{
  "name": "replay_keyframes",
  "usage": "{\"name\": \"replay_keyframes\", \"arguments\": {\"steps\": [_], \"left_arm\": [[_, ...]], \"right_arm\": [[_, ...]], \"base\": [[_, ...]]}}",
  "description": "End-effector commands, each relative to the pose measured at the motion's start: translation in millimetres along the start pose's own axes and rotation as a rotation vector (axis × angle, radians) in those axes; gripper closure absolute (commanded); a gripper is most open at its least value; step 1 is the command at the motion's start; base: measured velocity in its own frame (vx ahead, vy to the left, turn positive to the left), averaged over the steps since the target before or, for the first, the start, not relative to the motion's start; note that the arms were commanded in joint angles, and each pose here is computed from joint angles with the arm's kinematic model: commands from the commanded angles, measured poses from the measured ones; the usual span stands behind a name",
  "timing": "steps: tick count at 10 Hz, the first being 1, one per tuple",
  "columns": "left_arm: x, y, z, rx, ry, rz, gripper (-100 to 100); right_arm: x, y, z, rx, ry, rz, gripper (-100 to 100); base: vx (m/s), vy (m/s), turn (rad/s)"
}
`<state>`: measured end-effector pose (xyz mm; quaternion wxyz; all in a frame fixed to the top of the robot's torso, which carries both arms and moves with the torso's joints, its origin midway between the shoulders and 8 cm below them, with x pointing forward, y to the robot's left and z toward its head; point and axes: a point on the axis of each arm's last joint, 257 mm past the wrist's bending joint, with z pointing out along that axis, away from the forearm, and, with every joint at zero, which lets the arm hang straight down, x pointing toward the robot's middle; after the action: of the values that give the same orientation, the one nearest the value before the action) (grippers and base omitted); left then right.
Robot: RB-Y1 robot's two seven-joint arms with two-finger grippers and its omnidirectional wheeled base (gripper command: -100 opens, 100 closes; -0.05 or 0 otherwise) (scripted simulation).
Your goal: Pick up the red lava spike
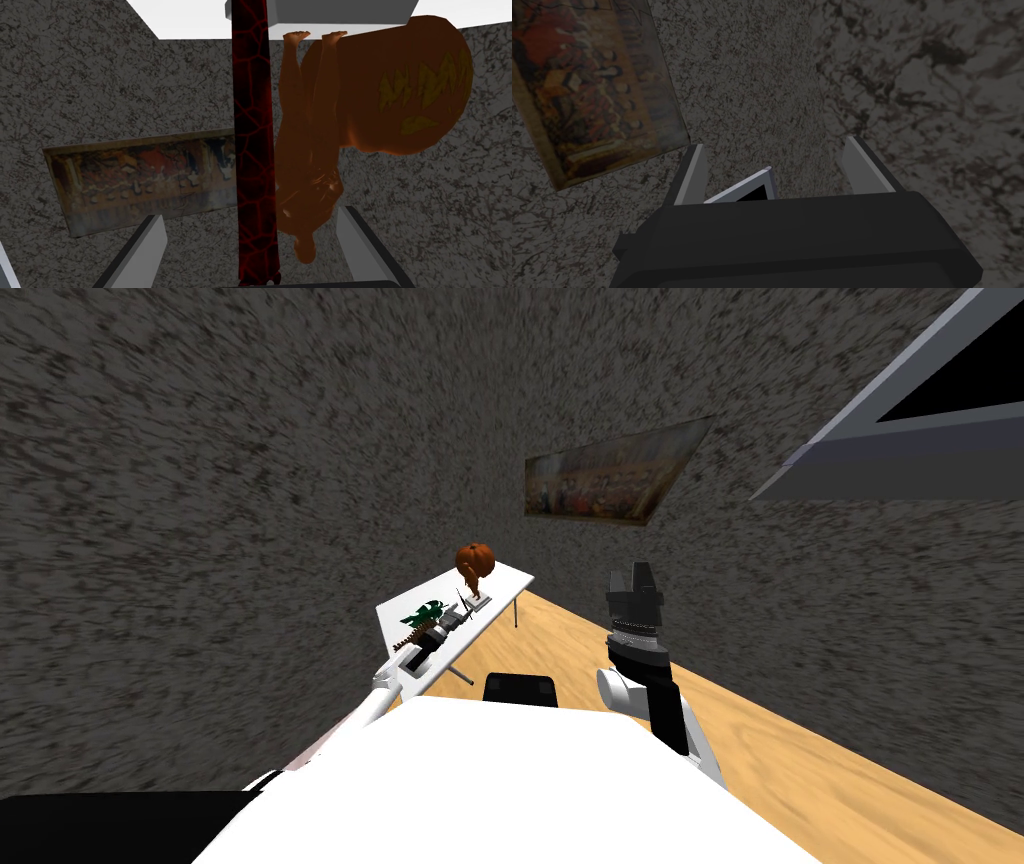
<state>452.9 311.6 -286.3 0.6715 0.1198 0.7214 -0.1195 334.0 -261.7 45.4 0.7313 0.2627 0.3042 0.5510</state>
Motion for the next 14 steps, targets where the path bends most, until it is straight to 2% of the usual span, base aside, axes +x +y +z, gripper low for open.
{"name": "replay_keyframes", "arguments": {"steps": [1,2,4,5,7,8,10,11,12,13,14], "left_arm": [[0.0,0,0.0,0.0,0.0,0.0,0],[6.8,27,-18.0,-0.027,0.014,0.012,-100],[10.0,25,-21.6,-0.011,0.011,0.007,-100],[17.5,52,-41.0,-0.048,0.032,0.016,-100],[18.2,49,-45.1,-0.023,0.021,0.011,-100],[24.3,75,-65.8,-0.061,0.041,0.019,-100],[24.4,71,-70.2,-0.035,0.029,0.013,-100],[27.4,95,-91.3,-0.072,0.044,0.022,-100],[31.4,95,-97.1,-0.066,0.045,0.013,-100],[28.6,91,-96.7,-0.047,0.034,0.013,-100],[28.5,114,-117.3,-0.085,0.046,0.024,-100]], "right_arm": [[0,0,0.0,0.0,0.0,0.0,0],[0,0,0.0,0.0,0.0,0.0,0],[0,0,0.0,0.0,0.0,0.0,0],[0,0,0.0,0.0,0.0,0.0,0],[0,0,0.0,0.0,0.0,0.0,0],[0,0,0.0,0.0,0.0,0.0,0],[0,0,0.0,0.0,0.0,0.0,0],[0,0,0.0,0.0,0.0,0.0,0],[0,0,0.0,0.0,0.0,0.0,0],[0,0,0.0,0.0,0.0,0.0,0],[0,0,0.0,0.0,0.0,0.0,0]], "base": [[0.0,0.0,0.0],[0.052,-0.073,-0.09],[0.054,-0.078,-0.02],[0.059,-0.093,-0.115],[0.05,-0.068,-0.009],[0.062,-0.085,-0.092],[0.055,-0.055,-0.019],[0.058,-0.092,-0.103],[0.069,-0.084,-0.04],[0.036,-0.036,0.014],[0.083,-0.08,-0.106]]}}
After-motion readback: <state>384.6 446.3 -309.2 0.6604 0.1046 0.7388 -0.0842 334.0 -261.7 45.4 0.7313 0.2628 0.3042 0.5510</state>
